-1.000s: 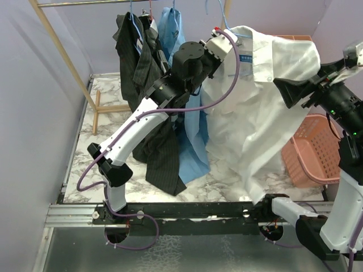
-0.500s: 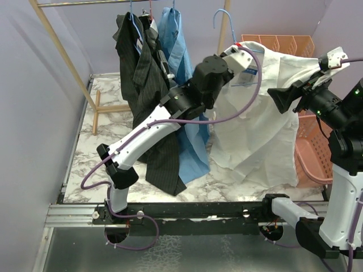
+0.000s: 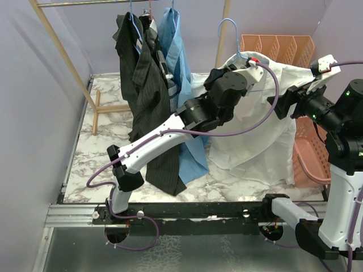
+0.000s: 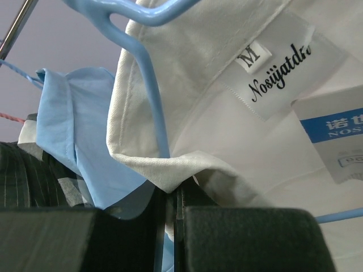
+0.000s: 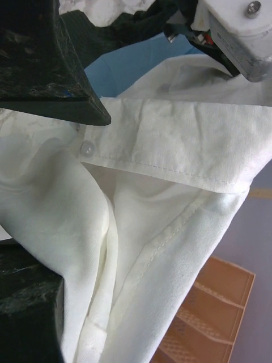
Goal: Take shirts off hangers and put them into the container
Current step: Remove the shirt from the hanger.
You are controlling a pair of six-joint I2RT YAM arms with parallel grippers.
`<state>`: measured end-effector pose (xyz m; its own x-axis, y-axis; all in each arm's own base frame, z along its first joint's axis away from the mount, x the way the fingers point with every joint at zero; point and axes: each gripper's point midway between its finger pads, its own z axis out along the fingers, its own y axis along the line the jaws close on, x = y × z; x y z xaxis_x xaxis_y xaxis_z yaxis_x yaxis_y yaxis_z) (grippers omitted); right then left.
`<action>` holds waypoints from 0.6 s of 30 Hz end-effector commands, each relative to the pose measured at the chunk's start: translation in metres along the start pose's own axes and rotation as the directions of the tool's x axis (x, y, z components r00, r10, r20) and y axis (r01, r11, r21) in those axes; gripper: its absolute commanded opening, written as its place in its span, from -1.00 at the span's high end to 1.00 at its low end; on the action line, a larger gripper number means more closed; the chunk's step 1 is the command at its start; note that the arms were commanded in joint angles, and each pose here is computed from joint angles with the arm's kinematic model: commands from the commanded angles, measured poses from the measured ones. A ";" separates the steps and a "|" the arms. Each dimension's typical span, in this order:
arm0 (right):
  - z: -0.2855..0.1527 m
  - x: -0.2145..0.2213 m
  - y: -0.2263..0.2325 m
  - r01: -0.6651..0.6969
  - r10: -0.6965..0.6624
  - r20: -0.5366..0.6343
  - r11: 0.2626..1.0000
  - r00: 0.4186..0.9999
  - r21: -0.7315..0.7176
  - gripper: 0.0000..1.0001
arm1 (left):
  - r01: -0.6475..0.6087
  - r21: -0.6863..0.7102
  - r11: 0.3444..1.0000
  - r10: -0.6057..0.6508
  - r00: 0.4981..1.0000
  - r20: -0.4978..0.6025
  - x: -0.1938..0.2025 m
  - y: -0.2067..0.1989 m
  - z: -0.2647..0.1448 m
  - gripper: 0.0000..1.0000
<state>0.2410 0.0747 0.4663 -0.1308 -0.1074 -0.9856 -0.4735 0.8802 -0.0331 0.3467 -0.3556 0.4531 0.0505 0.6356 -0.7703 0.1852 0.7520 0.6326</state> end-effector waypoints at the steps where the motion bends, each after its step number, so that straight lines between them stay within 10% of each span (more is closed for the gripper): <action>1: -0.026 -0.022 -0.023 0.100 -0.115 0.069 0.976 0.991 0.193 -0.34 | -0.070 -0.069 0.995 0.069 0.997 -0.020 -0.005 0.001 -0.008 1.00; 18: -0.097 -0.048 -0.043 0.162 -0.239 0.110 0.869 0.965 0.467 -0.34 | -0.136 -0.156 0.978 0.125 0.989 -0.079 0.001 0.005 -0.006 1.00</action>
<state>0.1922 0.0225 0.5082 0.0413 -0.2243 -0.9737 -0.1785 0.9572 -0.2280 0.3437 -0.3596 0.4503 0.0241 0.7290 -0.6841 0.0706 0.6814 0.7285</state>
